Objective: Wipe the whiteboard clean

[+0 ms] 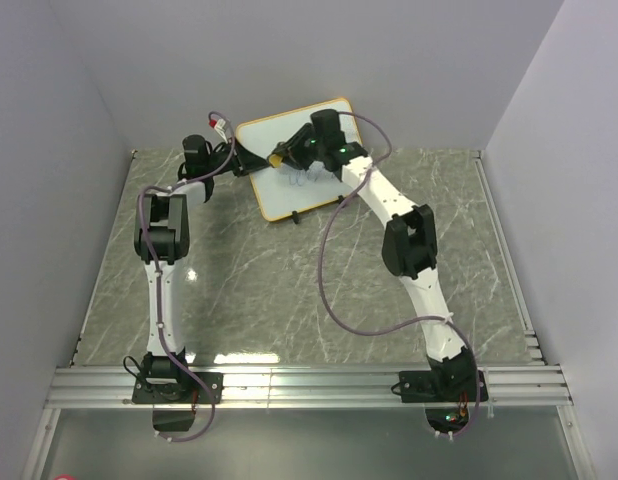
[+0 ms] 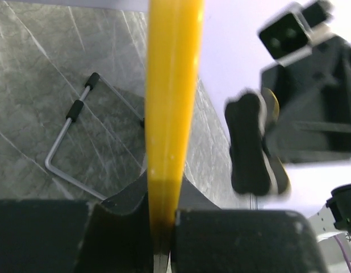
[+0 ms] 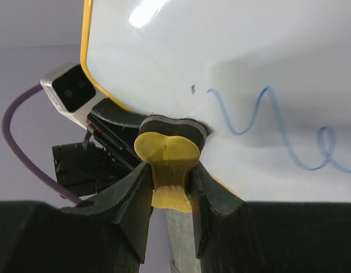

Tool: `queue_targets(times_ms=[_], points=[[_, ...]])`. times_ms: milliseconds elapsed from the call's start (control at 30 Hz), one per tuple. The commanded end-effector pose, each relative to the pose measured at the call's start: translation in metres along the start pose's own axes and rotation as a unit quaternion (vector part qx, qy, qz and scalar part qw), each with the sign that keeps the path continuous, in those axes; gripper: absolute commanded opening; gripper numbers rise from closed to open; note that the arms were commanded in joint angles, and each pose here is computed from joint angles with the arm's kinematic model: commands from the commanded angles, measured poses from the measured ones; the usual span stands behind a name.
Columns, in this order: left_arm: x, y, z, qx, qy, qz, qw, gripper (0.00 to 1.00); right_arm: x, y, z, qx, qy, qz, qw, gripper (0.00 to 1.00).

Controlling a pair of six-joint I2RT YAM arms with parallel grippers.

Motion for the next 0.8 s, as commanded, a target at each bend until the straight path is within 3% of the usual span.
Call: queue_targets(times_ms=[0, 367, 533, 767], points=[[0.0, -0.001, -0.004, 0.009, 0.015, 0.027, 0.999, 0.05, 0.026, -0.003, -0.012, -0.071, -0.008, 0.0, 0.997, 0.0], [-0.011, 0.002, -0.035, 0.055, 0.004, 0.049, 0.997, 0.0, 0.017, -0.004, 0.012, -0.207, -0.01, -0.06, 0.976, 0.0], [-0.02, -0.003, -0.054, 0.091, -0.004, 0.056, 0.994, 0.0, -0.004, -0.016, 0.023, -0.204, -0.013, -0.077, 0.976, 0.0], [-0.031, -0.011, -0.081, 0.123, 0.005, 0.049, 0.991, 0.0, -0.019, -0.024, 0.003, -0.158, 0.023, -0.09, 0.983, 0.0]])
Point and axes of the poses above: each gripper's point midway between its finger pads, its own y axis back along the fingers, its own x axis along the line the jaws close on, z = x × y, the point moved 7 cm from there along y, back along the fingers, and after that the axes turned 5 degrees about -y, right-handed, at the moved point
